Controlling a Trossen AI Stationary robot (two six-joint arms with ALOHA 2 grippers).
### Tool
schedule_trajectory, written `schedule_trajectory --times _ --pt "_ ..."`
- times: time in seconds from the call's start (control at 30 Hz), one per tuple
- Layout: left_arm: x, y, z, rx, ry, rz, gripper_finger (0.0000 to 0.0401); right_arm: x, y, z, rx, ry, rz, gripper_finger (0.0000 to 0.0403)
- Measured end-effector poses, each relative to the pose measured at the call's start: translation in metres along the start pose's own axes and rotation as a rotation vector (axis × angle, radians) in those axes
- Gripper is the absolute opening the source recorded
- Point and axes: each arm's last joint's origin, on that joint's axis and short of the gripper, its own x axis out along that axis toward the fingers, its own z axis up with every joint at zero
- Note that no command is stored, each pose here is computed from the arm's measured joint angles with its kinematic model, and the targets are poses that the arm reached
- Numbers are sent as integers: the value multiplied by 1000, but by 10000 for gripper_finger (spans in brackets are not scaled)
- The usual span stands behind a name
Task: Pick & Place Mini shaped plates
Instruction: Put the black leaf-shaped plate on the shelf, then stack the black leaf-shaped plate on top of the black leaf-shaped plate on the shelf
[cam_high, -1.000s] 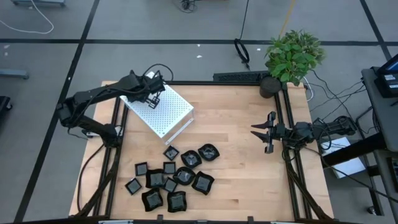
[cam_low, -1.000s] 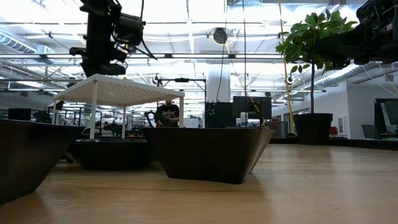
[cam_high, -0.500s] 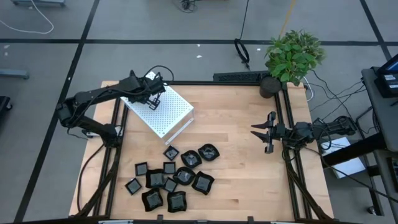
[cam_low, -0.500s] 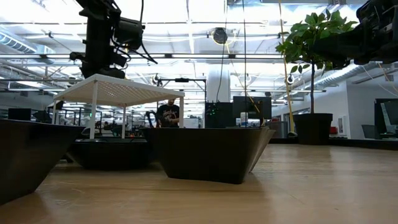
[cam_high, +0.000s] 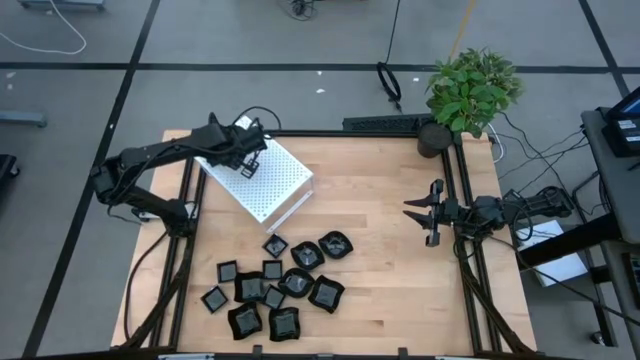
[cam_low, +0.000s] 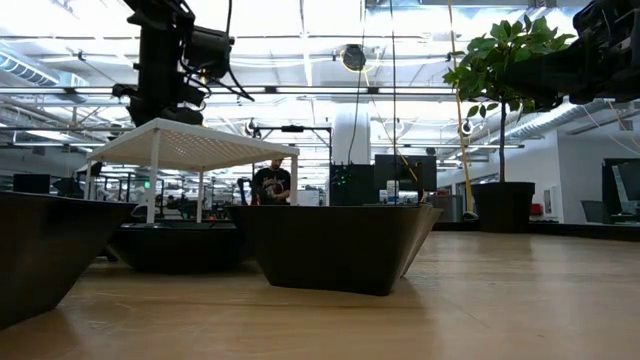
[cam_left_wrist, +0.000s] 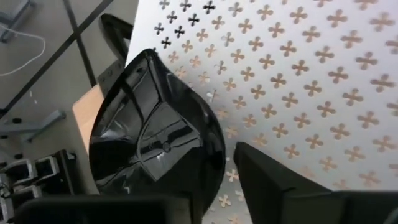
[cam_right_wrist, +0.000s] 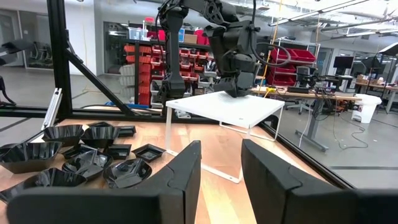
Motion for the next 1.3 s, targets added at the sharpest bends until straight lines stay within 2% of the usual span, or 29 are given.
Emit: schedule_trajectory --times 0.33,0.57,0.67,0.8,0.9,1.07,1.17,1.3 --pt "-42 -9 11 60 -111 -98 174 0 0 0 0 0 0 102" --pt "-87 -3 15 122 -188 -148 188 0 0 0 0 0 0 102" --pt "-109 5 11 143 -249 -187 189 0 0 0 0 0 0 102" --pt "-137 30 -10 98 -373 -276 189 0 0 0 0 0 0 103" --pt "-160 59 -39 33 -487 -385 189 0 0 0 0 0 0 102" --pt "-176 92 -87 -35 -708 -689 189 0 0 0 0 0 0 102" --pt "-163 90 -109 22 -777 -925 189 0 0 0 0 0 0 102" --pt "-132 59 -131 207 -823 -1140 189 0 0 0 0 1 0 102"
